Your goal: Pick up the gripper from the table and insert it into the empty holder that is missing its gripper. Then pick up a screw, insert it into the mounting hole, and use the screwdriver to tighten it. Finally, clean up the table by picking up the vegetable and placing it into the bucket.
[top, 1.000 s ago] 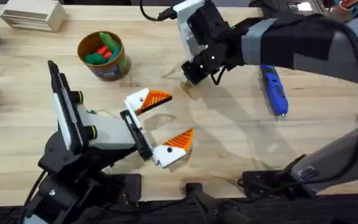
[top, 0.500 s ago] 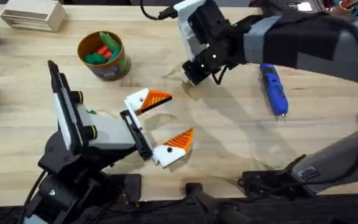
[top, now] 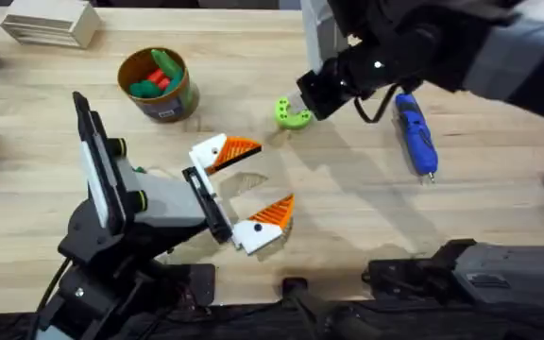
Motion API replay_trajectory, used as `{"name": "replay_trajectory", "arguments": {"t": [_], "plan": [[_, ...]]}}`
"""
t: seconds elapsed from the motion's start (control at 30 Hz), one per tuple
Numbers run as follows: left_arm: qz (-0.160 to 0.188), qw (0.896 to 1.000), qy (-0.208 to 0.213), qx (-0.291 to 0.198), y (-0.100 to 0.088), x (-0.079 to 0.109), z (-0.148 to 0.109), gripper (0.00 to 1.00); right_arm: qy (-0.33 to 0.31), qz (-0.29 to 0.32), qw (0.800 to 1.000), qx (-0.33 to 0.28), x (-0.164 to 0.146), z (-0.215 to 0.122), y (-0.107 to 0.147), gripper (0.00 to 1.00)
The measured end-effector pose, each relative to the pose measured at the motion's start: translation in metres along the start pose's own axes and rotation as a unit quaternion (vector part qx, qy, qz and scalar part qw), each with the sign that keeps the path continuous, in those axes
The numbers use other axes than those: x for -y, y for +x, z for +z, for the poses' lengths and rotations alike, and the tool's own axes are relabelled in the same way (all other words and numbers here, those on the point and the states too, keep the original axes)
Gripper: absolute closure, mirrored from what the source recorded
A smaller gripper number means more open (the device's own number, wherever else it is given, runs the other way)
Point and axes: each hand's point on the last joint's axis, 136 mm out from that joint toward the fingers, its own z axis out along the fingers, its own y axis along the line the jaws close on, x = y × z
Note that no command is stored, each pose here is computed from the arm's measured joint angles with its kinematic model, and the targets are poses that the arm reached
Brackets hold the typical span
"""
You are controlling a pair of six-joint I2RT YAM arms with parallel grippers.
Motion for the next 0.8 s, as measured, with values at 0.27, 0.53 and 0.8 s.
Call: {"name": "replay_trajectory", "arguments": {"t": [0.27,0.53,0.8], "plan": [[0.000,1.000,0.000,0.000,0.000,0.000,0.000,0.014,-0.032,-0.024,0.999,-0.001,-0.046,-0.061,-0.026,0.994],[0.000,1.000,0.000,0.000,0.000,0.000,0.000,0.014,-0.081,-0.071,0.994,0.027,-0.112,-0.094,-0.040,0.994],[0.000,1.000,0.000,0.000,0.000,0.000,0.000,0.014,-0.122,-0.121,0.985,0.017,-0.167,-0.093,-0.027,0.994]]}}
